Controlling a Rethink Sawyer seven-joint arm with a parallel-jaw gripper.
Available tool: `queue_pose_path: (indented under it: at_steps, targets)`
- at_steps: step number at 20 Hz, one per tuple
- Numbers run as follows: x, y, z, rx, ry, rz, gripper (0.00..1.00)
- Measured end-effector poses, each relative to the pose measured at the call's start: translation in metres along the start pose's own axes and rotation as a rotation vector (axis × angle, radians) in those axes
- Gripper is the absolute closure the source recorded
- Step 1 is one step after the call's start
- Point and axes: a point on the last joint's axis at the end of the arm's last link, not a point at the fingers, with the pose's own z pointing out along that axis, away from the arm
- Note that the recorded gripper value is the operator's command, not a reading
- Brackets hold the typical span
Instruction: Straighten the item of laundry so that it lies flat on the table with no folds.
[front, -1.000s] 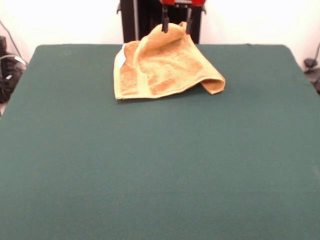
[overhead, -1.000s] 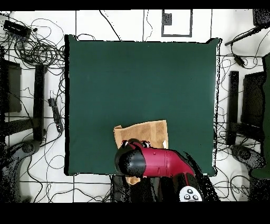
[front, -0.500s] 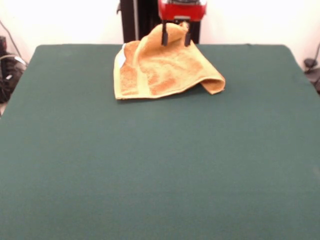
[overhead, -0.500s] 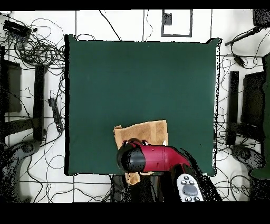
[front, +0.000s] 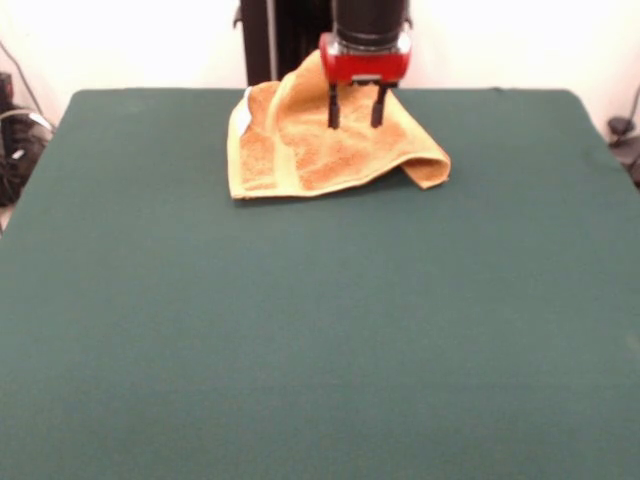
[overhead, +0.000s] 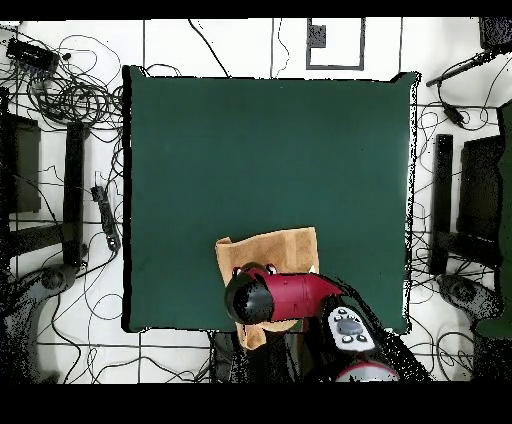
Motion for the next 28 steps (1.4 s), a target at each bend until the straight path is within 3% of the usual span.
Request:
queue_pose_path:
  at_steps: [9, 28]
  targets:
    - [0.018, 0.009, 0.027, -0.025, 0.026, -0.025, 0.0]
    - [-0.005, -0.008, 0.0, 0.005, -0.046, -0.008, 0.0]
